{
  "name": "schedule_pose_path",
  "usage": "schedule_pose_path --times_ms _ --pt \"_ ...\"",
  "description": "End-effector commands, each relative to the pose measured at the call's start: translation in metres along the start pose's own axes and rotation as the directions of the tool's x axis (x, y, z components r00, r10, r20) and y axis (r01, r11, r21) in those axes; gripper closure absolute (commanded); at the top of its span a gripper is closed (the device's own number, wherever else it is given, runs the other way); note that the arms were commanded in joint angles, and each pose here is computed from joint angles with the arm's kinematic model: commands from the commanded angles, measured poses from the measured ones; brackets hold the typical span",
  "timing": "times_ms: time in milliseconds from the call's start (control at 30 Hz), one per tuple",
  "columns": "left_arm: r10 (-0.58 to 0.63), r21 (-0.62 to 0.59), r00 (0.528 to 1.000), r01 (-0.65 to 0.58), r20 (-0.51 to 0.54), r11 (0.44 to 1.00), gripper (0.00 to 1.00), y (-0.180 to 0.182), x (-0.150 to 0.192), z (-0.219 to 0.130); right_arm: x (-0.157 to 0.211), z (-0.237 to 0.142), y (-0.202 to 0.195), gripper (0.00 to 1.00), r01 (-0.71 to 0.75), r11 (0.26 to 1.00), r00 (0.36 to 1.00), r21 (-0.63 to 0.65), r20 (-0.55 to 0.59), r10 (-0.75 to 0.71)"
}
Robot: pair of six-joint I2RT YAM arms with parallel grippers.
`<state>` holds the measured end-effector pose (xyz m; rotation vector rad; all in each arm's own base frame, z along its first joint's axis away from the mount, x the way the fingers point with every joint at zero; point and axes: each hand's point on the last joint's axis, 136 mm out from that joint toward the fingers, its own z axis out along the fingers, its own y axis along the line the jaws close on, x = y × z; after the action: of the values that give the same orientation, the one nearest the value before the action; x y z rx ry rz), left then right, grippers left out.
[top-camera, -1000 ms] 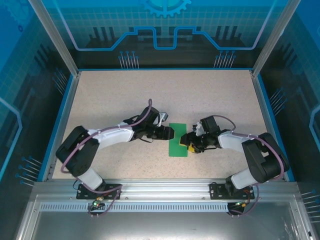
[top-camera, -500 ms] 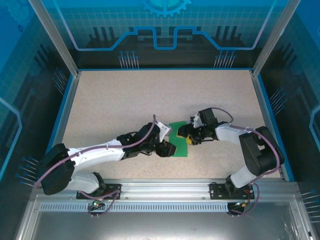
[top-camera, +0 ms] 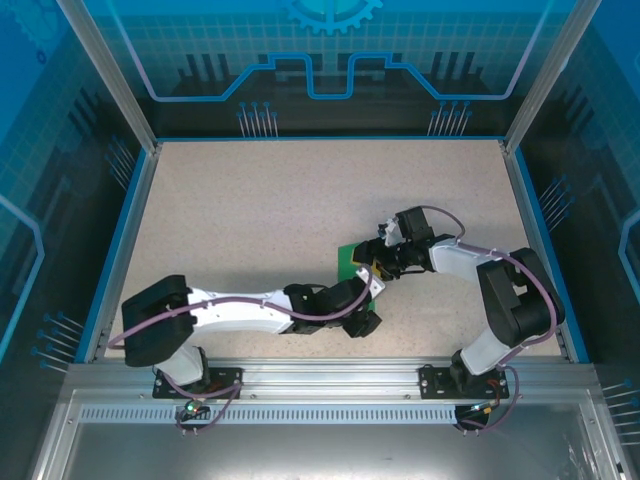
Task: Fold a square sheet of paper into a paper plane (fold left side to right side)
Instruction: Fold the triangle a second time at the center of the table.
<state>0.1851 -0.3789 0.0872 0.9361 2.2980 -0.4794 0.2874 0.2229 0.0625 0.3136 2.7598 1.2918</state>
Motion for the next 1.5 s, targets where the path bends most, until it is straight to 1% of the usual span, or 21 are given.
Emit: schedule_pose_path --times_ms 0,200,433,633,800,900,1033,1167,1367,1467 --pt "0.04 -0.088 0.999 -0.04 -0.01 0.995 0.36 0.009 -0.004 0.007 -0.002 -0.001 0.003 0.42 -0.018 1.0 1.0 -0.014 -0.016 0.018" --pt "0.039 -0.12 0.999 -0.042 -0.029 0.992 0.35 0.009 -0.002 0.018 -0.005 0.0 0.004 0.43 -0.029 0.999 1.0 -0.024 -0.004 0.029" --pt "0.048 -0.105 0.998 -0.053 -0.052 0.993 0.34 0.001 0.001 0.03 -0.005 0.001 0.004 0.43 -0.04 0.999 0.999 -0.023 -0.009 0.039" --pt "0.057 -0.16 0.995 -0.069 -0.079 0.985 0.33 0.008 0.003 0.038 -0.005 0.001 0.007 0.43 -0.037 0.999 0.999 -0.025 -0.008 0.036" --pt "0.094 -0.191 0.989 -0.114 -0.113 0.975 0.33 0.011 0.01 0.05 -0.004 0.001 0.007 0.43 -0.037 0.999 0.999 -0.024 -0.011 0.036" --pt "0.109 -0.224 0.987 -0.133 -0.116 0.965 0.34 0.016 0.009 0.053 -0.003 0.002 0.005 0.43 -0.039 0.999 0.999 -0.021 -0.014 0.039" --pt "0.125 -0.232 0.986 -0.148 -0.109 0.962 0.35 0.017 0.006 0.054 -0.003 0.002 0.004 0.43 -0.039 0.999 0.999 -0.019 -0.015 0.039" --pt "0.127 -0.229 0.988 -0.145 -0.092 0.963 0.43 0.017 0.002 0.049 -0.002 0.003 0.003 0.43 -0.038 0.999 0.999 -0.012 -0.019 0.038" --pt "0.13 -0.217 0.989 -0.144 -0.076 0.966 0.62 0.015 -0.003 0.04 -0.001 0.003 0.0 0.43 -0.03 1.0 0.999 0.005 -0.022 0.03" --pt "0.131 -0.211 0.989 -0.142 -0.068 0.967 0.66 0.015 -0.005 0.036 0.0 0.003 -0.001 0.43 -0.025 1.0 0.999 0.014 -0.024 0.025"
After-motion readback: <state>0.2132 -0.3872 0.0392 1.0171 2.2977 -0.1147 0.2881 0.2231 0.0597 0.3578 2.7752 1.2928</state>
